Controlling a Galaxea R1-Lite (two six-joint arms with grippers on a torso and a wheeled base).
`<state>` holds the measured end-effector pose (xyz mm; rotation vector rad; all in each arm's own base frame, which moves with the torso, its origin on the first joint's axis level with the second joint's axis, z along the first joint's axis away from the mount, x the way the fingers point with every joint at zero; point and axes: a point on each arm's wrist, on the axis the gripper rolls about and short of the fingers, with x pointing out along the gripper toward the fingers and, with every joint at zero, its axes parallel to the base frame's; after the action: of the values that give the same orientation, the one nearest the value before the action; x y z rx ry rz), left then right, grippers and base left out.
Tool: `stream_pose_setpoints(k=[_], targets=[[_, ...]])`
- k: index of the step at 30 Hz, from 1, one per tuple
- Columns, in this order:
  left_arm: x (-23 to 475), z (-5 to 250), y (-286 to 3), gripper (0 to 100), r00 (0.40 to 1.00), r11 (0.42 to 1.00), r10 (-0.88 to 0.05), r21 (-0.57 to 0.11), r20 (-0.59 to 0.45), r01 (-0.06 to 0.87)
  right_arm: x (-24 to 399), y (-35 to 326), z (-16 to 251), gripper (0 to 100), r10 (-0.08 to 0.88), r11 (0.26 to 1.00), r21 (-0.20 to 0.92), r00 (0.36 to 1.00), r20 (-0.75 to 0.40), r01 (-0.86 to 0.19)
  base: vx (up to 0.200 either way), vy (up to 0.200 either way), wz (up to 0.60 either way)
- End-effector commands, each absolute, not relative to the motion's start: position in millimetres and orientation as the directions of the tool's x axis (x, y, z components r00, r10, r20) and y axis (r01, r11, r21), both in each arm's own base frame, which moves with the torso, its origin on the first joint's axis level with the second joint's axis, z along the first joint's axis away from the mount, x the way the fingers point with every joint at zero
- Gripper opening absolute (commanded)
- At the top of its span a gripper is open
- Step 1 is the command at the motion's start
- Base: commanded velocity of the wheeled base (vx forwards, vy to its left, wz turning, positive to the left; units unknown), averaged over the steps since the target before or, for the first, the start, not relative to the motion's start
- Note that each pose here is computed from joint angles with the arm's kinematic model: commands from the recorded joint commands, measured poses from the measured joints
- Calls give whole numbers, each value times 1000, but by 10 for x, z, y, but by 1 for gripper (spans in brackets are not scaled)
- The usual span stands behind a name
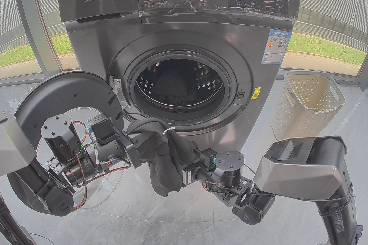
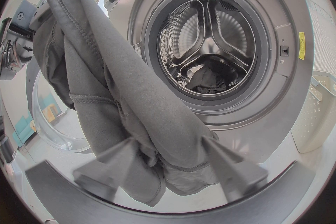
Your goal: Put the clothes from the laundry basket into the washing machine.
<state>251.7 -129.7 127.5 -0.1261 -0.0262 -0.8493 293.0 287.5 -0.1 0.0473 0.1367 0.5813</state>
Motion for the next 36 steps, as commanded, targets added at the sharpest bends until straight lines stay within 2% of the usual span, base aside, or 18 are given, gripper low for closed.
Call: stream_pose_setpoints(k=[1, 12, 17, 21, 29, 34, 35, 36], targets=[[2518, 1266, -1297, 0, 661, 654, -747, -102, 72, 750, 2957, 2900, -13, 0, 543, 840, 84, 833, -106, -536, 0, 0, 0], [2535, 1251, -1286, 0, 666, 658, -743, -104, 68, 745, 2927, 2887, 47, 0, 543, 839, 89, 834, -96, -536, 0, 0, 0], [2585, 1209, -1242, 0, 682, 674, -729, -116, 55, 729, 2748, 2673, 344, 0, 538, 843, 89, 837, -103, -531, 0, 0, 0], [2617, 1179, -1222, 0, 691, 682, -722, -119, 47, 721, 2666, 2442, 462, 0, 512, 859, 83, 849, -126, -506, 0, 0, 0], [2594, 1187, -1246, 0, 683, 675, -729, -119, 48, 729, 2686, 2457, 334, 0, 516, 856, 77, 842, -156, -510, 0, 0, 0], [2585, 1200, -1251, 0, 680, 672, -731, -117, 52, 731, 2788, 2564, 44, 0, 522, 852, 69, 832, -189, -519, 0, 0, 0], [2585, 1200, -1251, 0, 680, 672, -731, -117, 52, 731, 2788, 2564, 44, 100, 522, 852, 69, 832, -189, -519, 0, 0, 0], [2580, 1207, -1264, 0, 677, 669, -734, -116, 55, 735, 2837, 2602, 13, 100, 523, 852, 73, 834, -178, -518, 0, 0, 0]])
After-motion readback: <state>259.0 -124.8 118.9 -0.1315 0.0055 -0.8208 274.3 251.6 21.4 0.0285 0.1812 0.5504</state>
